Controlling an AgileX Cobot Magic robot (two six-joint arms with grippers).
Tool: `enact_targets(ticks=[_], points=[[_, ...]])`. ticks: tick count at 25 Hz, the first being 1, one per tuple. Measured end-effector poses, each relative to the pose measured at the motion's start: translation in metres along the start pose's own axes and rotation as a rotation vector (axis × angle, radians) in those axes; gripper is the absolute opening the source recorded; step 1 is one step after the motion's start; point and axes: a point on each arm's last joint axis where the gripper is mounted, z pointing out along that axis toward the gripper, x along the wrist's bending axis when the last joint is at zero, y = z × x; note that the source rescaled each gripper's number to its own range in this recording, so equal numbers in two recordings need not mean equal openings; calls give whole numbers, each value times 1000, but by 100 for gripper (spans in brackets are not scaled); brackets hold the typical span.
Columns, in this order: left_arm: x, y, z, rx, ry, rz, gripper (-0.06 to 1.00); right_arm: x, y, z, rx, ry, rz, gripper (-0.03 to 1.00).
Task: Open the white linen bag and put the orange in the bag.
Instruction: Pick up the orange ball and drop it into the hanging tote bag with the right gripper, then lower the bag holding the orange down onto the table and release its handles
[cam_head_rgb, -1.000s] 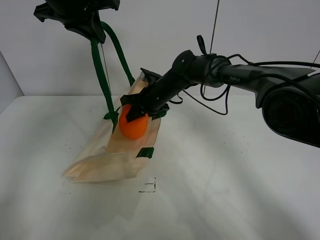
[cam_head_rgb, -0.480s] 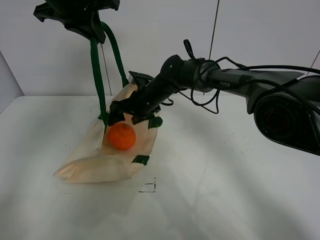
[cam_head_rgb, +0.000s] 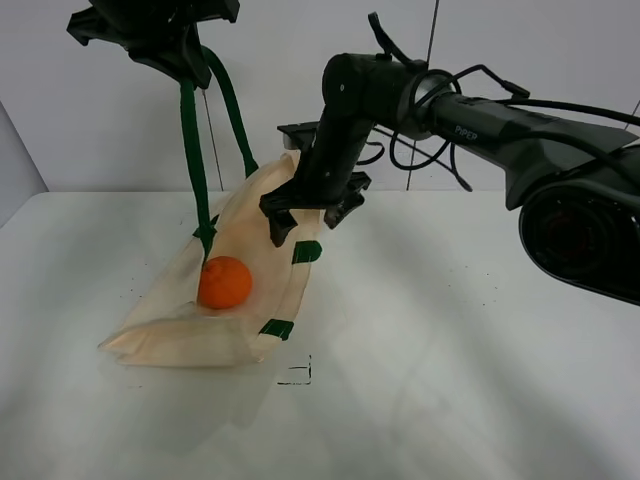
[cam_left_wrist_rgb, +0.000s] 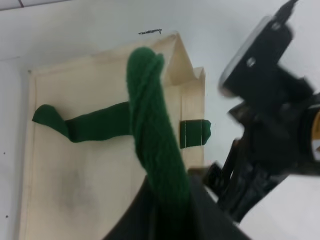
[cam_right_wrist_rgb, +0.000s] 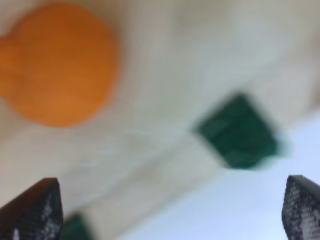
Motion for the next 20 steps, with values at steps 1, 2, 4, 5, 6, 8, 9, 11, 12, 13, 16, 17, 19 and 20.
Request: enact_targets(ticks=[1,2,4,5,6,8,9,11,12,13,16,17,19,20], points=[[0,0,0,0,0,0,1,-5,1,-1,-2,-21,12,100],[0,0,0,0,0,0,1,-10,1,-2,-3,-36,22,100],[0,0,0,0,0,0,1,-24,1,-4,-3,-52,47,100],[0,0,0,0,0,0,1,-31,1,-5,-4,-57,61,100],[0,0,0,0,0,0,1,-42,1,-7,-6,-62,81,100],[0,0,0,0,0,0,1,-67,1,-11,-12,-77,127,100],[0,0,0,0,0,0,1,-79,0,-13,-15,-88,149,100],[0,0,0,0,0,0,1,-111,-4,-19,-22,-114,203,100],[0,0,0,0,0,0,0,-126,-6,-22,-25,-126,232,100],[0,0,0,0,0,0,0,-138,-8,-24,-27,-135,254,100],[0,0,0,0,0,0,0,-175,-17,-32,-36,-159,324,100],[0,0,0,0,0,0,0,-185,-20,-35,-38,-164,345,100],[0,0,0,0,0,0,0,-202,-25,-39,-42,-175,381,100],[0,0,0,0,0,0,0,-209,-28,-40,-43,-180,393,100]])
